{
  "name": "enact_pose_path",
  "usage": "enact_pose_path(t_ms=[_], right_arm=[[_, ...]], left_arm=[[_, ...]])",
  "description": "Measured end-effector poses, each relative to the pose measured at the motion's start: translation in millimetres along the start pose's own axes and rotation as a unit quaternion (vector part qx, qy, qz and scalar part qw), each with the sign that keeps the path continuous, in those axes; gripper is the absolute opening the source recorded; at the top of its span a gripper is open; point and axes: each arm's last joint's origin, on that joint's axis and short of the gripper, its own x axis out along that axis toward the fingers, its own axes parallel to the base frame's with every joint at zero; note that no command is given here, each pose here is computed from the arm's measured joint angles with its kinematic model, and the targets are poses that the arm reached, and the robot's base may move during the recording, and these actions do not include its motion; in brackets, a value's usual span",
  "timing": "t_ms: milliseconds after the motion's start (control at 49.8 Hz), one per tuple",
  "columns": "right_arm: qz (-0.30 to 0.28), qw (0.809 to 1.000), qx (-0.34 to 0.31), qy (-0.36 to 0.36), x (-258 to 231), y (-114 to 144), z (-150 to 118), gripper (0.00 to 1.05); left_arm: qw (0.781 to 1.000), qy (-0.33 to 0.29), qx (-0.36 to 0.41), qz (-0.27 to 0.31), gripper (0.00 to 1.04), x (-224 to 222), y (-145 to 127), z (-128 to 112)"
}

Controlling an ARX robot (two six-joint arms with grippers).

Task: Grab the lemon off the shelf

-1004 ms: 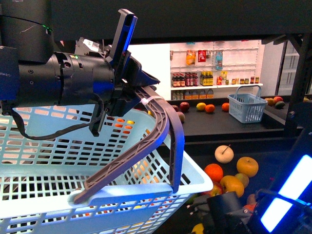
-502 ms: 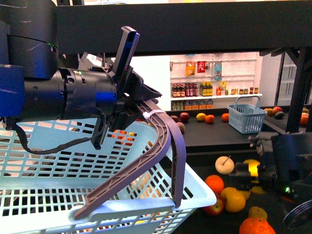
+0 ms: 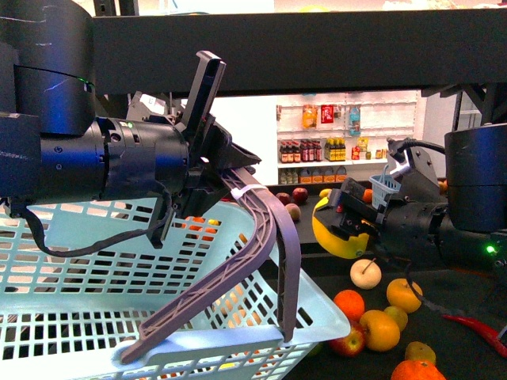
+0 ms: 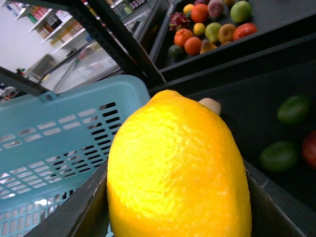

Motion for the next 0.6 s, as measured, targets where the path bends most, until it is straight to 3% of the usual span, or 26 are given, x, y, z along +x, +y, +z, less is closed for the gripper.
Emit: enact_pose_path(t_ms=[301, 602], right_arm=[[0.059, 0.997, 0.044, 0.026, 5, 17, -18, 0.64], [0.078, 0.993, 0.059, 0.071, 14, 20, -46, 0.64]], left_arm=[[1.0, 0.0, 0.0, 0.0, 0.09, 0, 0, 0], [1.0, 0.0, 0.0, 0.0, 0.09, 0, 0, 0]])
